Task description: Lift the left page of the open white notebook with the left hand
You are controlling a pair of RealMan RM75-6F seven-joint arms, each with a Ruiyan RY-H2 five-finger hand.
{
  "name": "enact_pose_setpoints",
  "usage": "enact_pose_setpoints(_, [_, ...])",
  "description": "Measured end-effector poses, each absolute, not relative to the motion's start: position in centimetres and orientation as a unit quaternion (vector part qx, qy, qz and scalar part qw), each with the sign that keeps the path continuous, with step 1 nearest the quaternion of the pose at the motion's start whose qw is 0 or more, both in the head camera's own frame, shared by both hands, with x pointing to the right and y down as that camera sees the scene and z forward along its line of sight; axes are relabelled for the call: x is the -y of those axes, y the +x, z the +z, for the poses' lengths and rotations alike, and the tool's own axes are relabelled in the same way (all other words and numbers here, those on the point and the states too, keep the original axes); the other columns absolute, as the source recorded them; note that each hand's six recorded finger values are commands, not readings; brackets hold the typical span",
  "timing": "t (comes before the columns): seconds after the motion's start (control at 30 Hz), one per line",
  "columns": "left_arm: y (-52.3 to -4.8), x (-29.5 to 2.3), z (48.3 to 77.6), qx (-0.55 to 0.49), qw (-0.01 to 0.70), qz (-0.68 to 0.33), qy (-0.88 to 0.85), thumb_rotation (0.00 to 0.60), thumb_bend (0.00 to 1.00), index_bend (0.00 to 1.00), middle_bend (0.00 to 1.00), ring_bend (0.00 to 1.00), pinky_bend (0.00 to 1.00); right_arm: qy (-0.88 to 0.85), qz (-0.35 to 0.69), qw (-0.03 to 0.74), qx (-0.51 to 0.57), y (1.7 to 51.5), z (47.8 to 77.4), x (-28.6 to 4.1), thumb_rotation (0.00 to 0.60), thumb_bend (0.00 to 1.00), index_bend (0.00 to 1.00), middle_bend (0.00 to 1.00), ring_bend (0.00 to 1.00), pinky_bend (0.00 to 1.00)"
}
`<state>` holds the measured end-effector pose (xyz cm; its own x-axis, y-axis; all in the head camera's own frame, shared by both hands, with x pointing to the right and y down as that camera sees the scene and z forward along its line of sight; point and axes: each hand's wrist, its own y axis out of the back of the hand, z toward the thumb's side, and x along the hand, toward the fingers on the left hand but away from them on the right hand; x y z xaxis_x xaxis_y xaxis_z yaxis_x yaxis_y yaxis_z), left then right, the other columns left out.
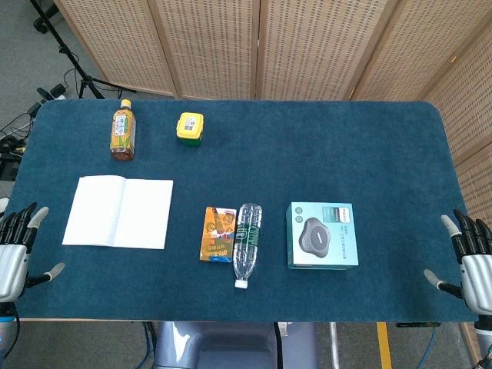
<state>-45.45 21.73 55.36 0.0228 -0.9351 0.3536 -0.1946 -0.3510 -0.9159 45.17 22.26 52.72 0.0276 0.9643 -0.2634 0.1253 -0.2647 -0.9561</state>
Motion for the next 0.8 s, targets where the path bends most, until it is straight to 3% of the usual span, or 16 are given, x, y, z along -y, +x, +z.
enact_pose_setpoints(0.4, [-45.4,-21.8,55.8,-0.444,0.336,-0.533,-0.637,0.600,0.06,0.00,0.00,0.00,0.00,-0.605,0.520,0.386,0.464,45.2,52.7,-22.3,0.600,0.00,0.00,0.00,0.00,0.00])
enact_pose_setpoints(0.63, [-45.5,-21.3,58.3,-0.420,0.320,-0.543,-0.653,0.600,0.22,0.00,0.00,0.00,0.00,-0.608,0.519,0.379,0.466,45.3,52.7,-22.2,0.600,0.00,0.00,0.00,0.00,0.00])
enact_pose_setpoints(0.8, [-46.1,-20.7,61.8,-0.402,0.322,-0.549,-0.658,0.600,0.30,0.00,0.00,0.00,0.00,-0.613,0.517,0.378,0.462,45.2,52.8,-22.2,0.600,0.00,0.00,0.00,0.00,0.00])
